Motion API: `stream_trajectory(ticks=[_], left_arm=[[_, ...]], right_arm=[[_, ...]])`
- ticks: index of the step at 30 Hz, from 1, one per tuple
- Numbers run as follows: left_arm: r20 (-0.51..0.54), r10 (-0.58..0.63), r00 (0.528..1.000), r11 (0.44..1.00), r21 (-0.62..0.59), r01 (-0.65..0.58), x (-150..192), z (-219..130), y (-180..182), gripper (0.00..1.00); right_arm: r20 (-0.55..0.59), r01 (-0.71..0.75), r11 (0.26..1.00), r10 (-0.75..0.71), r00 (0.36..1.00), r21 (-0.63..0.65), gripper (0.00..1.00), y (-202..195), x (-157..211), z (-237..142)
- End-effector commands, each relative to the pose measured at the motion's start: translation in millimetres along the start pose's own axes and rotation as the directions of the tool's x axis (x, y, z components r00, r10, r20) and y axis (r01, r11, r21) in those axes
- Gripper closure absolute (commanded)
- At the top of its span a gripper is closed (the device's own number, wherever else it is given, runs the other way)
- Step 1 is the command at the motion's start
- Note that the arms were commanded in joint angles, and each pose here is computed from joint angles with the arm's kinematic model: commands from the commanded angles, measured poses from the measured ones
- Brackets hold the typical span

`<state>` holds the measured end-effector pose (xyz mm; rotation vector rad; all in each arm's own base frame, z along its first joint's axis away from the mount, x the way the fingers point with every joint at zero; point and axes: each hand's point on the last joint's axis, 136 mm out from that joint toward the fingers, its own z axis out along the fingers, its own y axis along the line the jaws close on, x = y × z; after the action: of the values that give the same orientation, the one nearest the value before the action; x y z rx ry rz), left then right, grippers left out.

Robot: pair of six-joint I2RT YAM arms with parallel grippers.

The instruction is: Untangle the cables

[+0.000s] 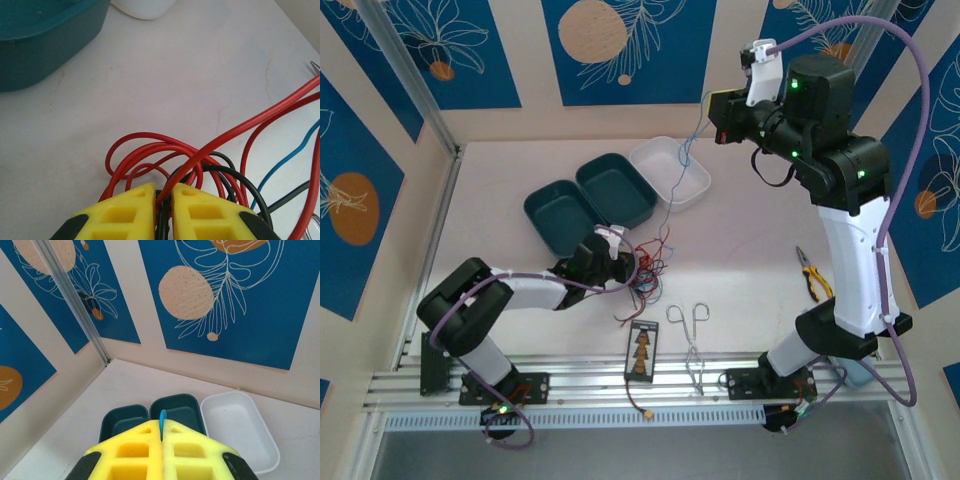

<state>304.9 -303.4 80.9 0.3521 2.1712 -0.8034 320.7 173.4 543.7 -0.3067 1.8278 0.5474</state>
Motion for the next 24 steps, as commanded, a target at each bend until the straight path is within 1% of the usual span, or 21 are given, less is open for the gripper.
stream_trajectory(ticks=[1,8,15,24], left_arm=[[-0.012,0.003,1.000,1.000,-0.017,-0.004,5.9,1.4,2.5,0.86],[-0.015,0.009,1.000,1.000,-0.029,-0.010,6.5,1.0,4.5,0.90],[-0.025,0.006,1.000,1.000,-0.028,-0.007,9.7,2.2,5.4,0.91],[-0.029,0.005,1.000,1.000,-0.029,-0.005,11.4,2.4,5.6,0.91]], right_arm=[[0.074,-0.022,0.999,0.025,0.997,-0.043,1.00,2.4,-22.6,-9.8],[0.132,-0.032,0.998,0.039,0.991,-0.054,1.00,-3.8,-42.9,-14.8],[0.184,-0.041,0.996,0.055,0.981,-0.078,1.00,-6.1,-59.5,-17.9],[0.175,-0.057,0.995,0.072,0.982,-0.086,1.00,-11.5,-59.2,-15.1]])
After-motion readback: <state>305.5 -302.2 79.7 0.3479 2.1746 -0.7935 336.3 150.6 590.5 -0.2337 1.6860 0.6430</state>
